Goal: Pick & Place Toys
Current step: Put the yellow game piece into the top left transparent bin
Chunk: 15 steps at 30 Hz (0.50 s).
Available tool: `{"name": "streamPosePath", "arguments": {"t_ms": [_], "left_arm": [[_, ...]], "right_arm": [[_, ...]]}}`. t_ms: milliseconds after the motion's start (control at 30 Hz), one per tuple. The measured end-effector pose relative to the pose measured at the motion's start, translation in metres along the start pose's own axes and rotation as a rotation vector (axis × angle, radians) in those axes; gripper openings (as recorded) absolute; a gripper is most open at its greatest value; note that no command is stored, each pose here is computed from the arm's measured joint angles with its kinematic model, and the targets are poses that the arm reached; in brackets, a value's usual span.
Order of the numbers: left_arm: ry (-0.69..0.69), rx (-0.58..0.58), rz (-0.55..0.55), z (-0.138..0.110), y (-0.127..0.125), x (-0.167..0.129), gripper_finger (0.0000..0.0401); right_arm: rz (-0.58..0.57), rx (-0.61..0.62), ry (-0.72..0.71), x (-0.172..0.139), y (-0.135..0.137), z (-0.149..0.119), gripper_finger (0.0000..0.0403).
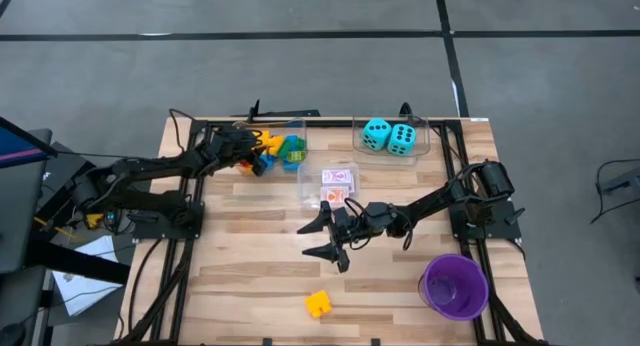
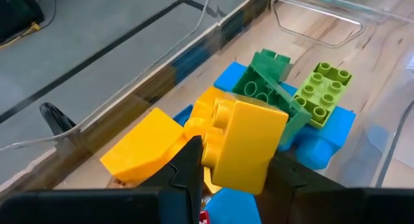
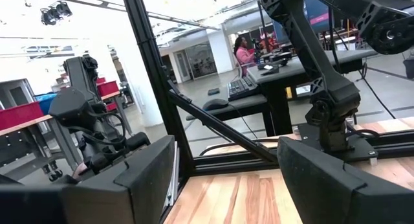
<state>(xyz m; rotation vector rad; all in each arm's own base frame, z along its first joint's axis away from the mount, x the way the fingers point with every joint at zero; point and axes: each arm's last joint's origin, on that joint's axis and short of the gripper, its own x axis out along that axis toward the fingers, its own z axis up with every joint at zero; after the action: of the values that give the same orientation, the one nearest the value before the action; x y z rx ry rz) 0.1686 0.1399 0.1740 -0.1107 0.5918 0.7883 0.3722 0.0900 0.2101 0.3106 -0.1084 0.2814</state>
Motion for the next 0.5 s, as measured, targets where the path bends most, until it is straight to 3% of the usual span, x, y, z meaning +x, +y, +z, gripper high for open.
{"name": "streamPosePath", "arguments": {"t_ms": [500], "left_arm": [[-0.006,0.001,0.004,0.0006,0.0001,0.0,0.0104]], "right_arm": [[-0.002,0.0,0.006,0.0,-0.0002,-0.0005,0.0265]]}}
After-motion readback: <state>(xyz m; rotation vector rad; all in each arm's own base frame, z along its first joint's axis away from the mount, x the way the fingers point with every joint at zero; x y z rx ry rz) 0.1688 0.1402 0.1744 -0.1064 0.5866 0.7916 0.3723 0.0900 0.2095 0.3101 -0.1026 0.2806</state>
